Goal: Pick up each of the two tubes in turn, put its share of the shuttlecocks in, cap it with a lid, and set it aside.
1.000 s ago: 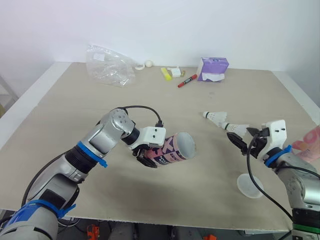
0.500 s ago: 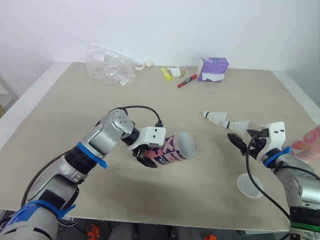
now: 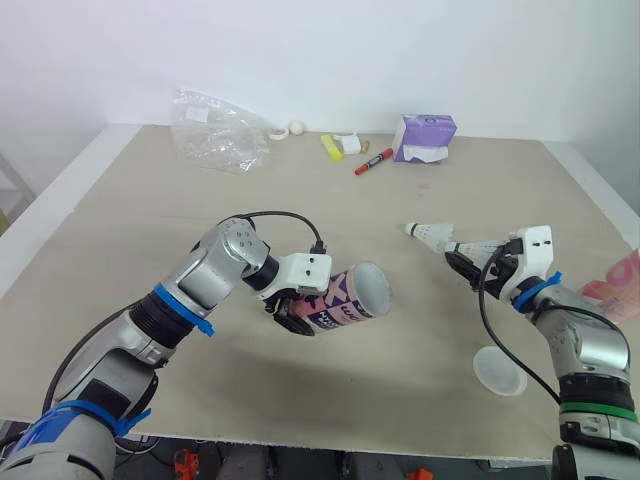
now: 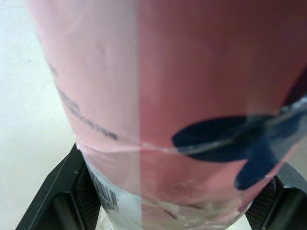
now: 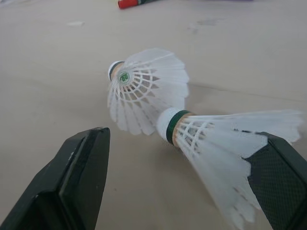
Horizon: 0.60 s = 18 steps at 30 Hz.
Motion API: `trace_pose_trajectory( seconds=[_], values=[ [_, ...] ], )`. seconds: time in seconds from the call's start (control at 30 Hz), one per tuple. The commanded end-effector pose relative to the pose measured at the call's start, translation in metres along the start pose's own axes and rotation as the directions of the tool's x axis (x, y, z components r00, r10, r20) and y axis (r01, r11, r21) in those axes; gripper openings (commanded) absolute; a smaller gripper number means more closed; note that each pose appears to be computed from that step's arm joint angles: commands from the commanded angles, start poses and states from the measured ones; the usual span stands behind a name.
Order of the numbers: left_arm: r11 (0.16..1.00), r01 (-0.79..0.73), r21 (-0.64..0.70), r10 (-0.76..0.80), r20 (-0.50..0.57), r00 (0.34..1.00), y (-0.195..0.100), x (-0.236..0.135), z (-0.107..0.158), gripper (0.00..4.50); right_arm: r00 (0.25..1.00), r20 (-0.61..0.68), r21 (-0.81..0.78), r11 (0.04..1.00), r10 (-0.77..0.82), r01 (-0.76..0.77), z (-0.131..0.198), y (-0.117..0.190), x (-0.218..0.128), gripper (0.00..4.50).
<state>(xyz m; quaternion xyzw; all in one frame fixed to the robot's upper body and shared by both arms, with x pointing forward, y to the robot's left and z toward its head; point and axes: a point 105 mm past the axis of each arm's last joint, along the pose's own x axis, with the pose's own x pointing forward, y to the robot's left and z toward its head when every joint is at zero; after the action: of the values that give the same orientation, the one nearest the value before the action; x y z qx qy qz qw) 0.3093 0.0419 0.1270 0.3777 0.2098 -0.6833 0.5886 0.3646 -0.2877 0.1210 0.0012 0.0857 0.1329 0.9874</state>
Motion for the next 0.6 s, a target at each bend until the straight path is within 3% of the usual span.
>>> trace_pose_trajectory(
  seconds=[0.03,0.07,0.23,0.3,0.47,0.6],
  values=[
    [0.999,-0.023,-0.049,0.021,-0.051,0.998,0.002,0.005,-0.015,3.36,0.999,0.044,-0.018,1.0,-0.001,0.002,0.014,-0.003,0.001,3.92],
    [0.998,-0.024,-0.049,0.022,-0.051,0.998,0.002,0.005,-0.015,3.36,0.999,0.04,-0.016,1.0,-0.001,0.002,0.013,-0.004,0.002,3.59],
    [0.998,-0.027,-0.051,0.024,-0.05,0.998,0.002,0.005,-0.015,3.36,0.999,0.042,-0.005,1.0,-0.019,0.019,0.013,-0.009,0.003,1.0],
    [0.998,-0.027,-0.051,0.025,-0.05,0.998,0.002,0.006,-0.015,3.36,0.999,0.043,-0.007,1.0,-0.025,0.025,0.013,-0.011,0.0,0.19],
    [0.998,-0.025,-0.051,0.023,-0.049,0.999,0.002,0.007,-0.016,3.36,0.997,0.068,-0.046,0.998,-0.035,0.038,0.02,-0.011,-0.01,0.05],
    [0.998,-0.025,-0.051,0.023,-0.048,0.999,0.003,0.007,-0.016,3.36,0.994,0.112,-0.177,0.984,-0.008,0.028,0.044,-0.001,-0.025,0.05]
  ],
)
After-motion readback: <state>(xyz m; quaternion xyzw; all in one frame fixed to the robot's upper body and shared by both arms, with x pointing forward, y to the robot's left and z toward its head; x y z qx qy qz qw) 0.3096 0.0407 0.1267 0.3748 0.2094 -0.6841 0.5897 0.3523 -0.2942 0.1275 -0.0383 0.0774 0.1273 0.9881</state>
